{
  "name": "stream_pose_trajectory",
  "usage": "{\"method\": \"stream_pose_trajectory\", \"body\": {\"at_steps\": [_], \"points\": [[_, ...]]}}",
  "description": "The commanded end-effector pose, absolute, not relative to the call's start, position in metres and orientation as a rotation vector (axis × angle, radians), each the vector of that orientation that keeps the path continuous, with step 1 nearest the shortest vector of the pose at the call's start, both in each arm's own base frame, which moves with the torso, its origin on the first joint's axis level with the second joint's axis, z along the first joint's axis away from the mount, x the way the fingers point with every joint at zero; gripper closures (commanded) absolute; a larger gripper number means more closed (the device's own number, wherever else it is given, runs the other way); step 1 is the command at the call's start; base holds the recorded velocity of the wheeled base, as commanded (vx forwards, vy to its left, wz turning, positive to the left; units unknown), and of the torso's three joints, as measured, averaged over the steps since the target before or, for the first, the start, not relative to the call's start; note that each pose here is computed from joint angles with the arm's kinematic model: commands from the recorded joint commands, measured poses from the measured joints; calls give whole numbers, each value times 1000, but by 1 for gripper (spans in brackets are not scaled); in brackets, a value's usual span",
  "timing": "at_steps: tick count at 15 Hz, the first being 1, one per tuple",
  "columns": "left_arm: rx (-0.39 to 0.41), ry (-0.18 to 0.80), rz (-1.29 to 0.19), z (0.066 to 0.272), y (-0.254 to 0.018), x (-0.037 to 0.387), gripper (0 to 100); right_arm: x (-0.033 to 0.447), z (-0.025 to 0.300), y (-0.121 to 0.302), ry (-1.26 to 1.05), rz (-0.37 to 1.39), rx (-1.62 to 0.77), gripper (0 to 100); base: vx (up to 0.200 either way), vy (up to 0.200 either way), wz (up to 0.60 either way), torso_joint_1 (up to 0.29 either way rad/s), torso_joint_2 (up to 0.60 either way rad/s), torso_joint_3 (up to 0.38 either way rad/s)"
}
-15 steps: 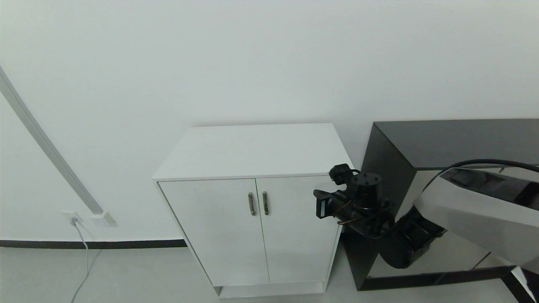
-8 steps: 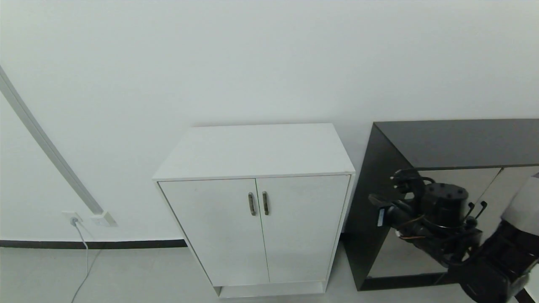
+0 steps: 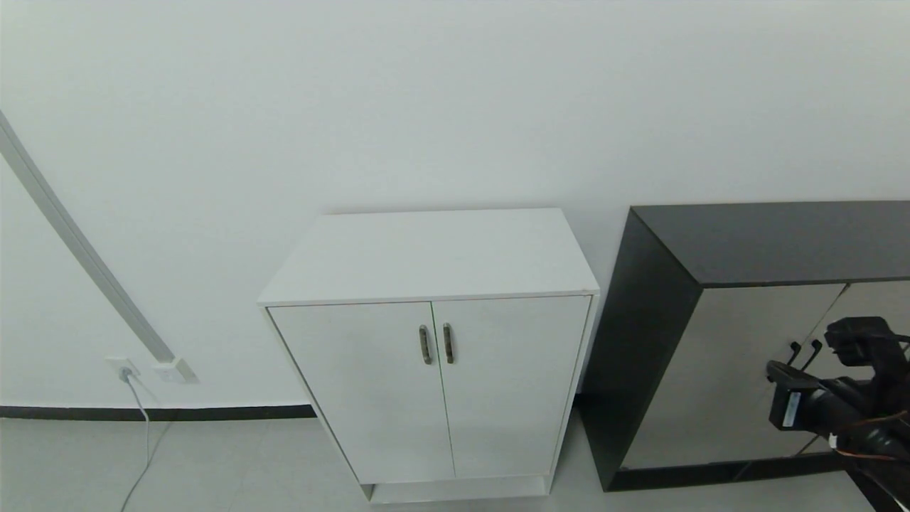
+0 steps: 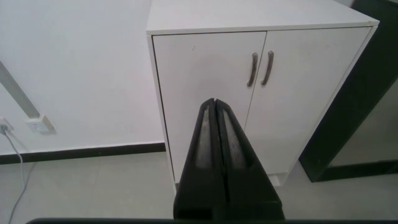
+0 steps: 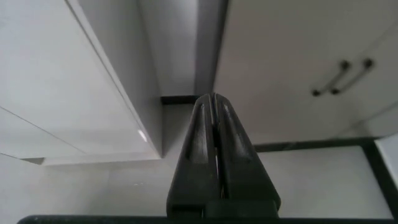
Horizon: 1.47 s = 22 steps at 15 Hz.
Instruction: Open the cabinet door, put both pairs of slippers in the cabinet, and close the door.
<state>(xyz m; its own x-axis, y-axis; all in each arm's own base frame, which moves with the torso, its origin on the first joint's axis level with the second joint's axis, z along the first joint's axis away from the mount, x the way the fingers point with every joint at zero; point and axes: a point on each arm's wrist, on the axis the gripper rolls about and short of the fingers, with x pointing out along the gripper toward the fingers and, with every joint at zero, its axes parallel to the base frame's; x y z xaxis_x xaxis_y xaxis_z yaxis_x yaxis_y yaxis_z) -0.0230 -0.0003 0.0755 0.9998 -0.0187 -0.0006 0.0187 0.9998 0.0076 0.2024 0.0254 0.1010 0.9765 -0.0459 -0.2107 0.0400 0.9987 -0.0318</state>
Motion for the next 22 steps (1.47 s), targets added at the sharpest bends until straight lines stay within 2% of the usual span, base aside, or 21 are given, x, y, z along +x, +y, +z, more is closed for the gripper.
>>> {"method": "stream_pose_trajectory", "body": {"at_steps": [1, 7, 13, 22], "points": [[8, 1, -18, 76, 0, -23, 100, 167, 115, 18, 152, -52, -24, 100, 0, 0, 0, 0, 0, 0], [8, 1, -18, 76, 0, -23, 100, 112, 124, 12, 210, 29, -26, 100, 0, 0, 0, 0, 0, 0], [8, 1, -18, 76, 0, -23, 100, 63, 106, 9, 370, 171, -15, 100, 0, 0, 0, 0, 0, 0], [8, 1, -18, 76, 0, -23, 100, 15, 81, 6, 434, 342, -67, 100, 0, 0, 0, 0, 0, 0]]}}
